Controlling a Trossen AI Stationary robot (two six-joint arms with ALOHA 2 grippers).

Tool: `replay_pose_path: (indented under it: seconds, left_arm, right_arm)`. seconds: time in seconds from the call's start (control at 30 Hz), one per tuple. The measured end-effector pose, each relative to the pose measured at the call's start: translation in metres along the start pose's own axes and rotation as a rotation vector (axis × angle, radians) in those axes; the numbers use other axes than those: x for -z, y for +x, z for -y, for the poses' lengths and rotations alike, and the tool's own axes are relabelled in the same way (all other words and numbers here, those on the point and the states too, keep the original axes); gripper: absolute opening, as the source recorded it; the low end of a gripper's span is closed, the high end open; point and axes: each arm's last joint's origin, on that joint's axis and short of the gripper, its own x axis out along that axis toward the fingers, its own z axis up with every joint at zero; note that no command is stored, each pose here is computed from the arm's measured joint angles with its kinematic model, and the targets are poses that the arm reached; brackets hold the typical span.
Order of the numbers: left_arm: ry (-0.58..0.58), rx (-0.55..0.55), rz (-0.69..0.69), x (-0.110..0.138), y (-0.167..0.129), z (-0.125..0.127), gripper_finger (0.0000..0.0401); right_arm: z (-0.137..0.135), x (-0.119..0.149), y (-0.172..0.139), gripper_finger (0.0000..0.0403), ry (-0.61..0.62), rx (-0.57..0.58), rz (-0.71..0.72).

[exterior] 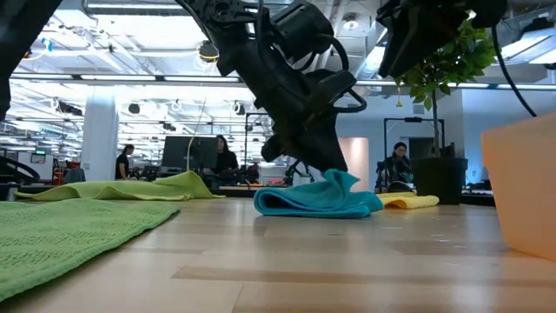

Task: Fold microfiber towels
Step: Fold the blue microfiber towel, then put the folded blue microfiber towel into the orange bin

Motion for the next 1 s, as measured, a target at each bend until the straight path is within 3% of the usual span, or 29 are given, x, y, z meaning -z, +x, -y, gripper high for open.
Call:
replay_pose_path:
  seconds: [0.33, 0.53, 0.67, 0.83, 1.0]
  left_arm:
    - [0.045, 0.005, 0.017, -0.002, 0.0, 0.001, 0.0156]
    - [0.224, 0.001, -0.085, 0.002, -0.006, 0.003, 0.0169]
    - [0.267, -0.115, -0.165, 0.009, -0.021, 0.003, 0.0169]
    - [0.345, -0.312, -0.158, 0.012, -0.058, 0.015, 0.0169]
    - [0.371, -0.335, -0.179, 0.017, -0.085, 0.027, 0.0169]
  right_arm:
    - [0.0, 0.0, 0.0, 0.0168, 0.0, 0.0, 0.0]
    - [-0.003, 0.001, -0.001, 0.0168, -0.017, -0.005, -0.006]
    - [-0.014, 0.003, -0.006, 0.0168, -0.094, -0.026, -0.017]
    - [-0.034, 0.009, -0.003, 0.0168, -0.185, -0.053, -0.02]
    - [-0.049, 0.015, 0.012, 0.0168, -0.208, -0.064, 0.008]
